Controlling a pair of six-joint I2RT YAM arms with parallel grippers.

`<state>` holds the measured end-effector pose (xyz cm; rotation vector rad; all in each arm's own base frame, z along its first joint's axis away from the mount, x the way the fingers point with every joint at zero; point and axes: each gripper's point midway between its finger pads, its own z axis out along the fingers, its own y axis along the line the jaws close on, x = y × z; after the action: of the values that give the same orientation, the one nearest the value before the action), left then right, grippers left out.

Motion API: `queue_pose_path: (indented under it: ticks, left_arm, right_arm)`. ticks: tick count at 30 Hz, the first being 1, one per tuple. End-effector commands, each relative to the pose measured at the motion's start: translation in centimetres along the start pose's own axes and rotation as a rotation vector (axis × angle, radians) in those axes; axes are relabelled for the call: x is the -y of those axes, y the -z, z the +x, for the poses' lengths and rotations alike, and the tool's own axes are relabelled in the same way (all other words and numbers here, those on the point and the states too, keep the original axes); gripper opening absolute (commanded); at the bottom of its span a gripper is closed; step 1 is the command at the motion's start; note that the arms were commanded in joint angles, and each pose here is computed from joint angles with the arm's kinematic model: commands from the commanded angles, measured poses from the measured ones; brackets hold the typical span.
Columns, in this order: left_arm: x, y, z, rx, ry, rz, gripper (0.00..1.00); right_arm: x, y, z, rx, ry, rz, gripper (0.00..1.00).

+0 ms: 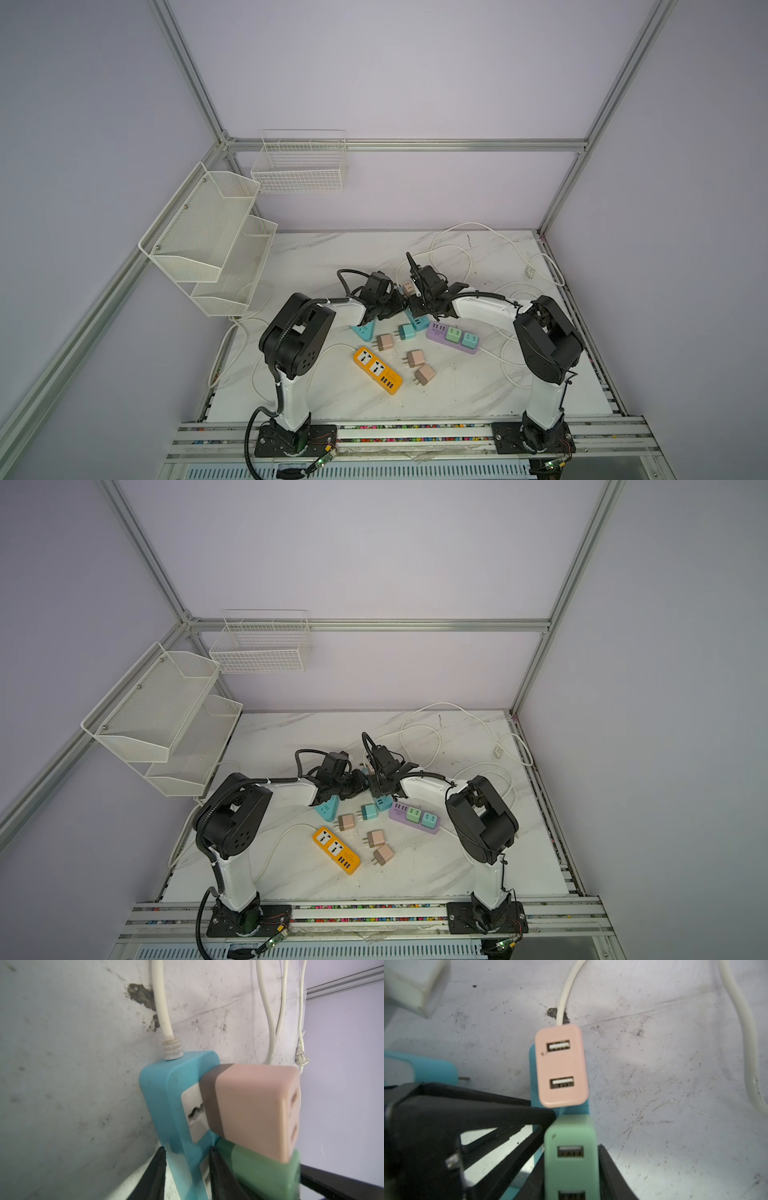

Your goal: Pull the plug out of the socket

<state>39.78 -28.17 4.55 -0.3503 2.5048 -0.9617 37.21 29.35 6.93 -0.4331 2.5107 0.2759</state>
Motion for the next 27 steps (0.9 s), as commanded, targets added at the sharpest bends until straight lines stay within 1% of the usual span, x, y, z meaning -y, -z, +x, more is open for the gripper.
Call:
queue_pose_path:
  ticks: [1,7,13,16,21,27]
  left_arm:
    - [-0.5,-0.1,0.0,0.023,-0.006,-0.040,0.31]
    - [-1.4,-0.5,1.1,0.005,0.001,-0.063,0.30]
    - [-2.1,0.0,1.2,0.025,0.009,-0.089,0.30]
    - [-2.2,-0.1,1.4,0.015,0.012,-0.086,0.30]
    - [-2.7,-0.1,1.6,0.025,0.023,-0.101,0.29]
    - [-3.5,-0.2,2.2,0.010,0.032,-0.119,0.27]
  right_arm:
    - [0.1,-0.2,-1.0,0.023,-0.017,0.030,0.40]
    - [0.5,-0.7,-0.8,0.012,-0.013,0.055,0.43]
    - [1.0,-1.2,0.1,-0.008,0.003,0.077,0.43]
    - [0.7,-1.4,0.5,-0.013,0.003,0.056,0.43]
    - [0.7,-2.4,1.5,-0.052,0.016,0.061,0.41]
    - [0.6,-1.8,1.0,-0.033,0.014,0.052,0.35]
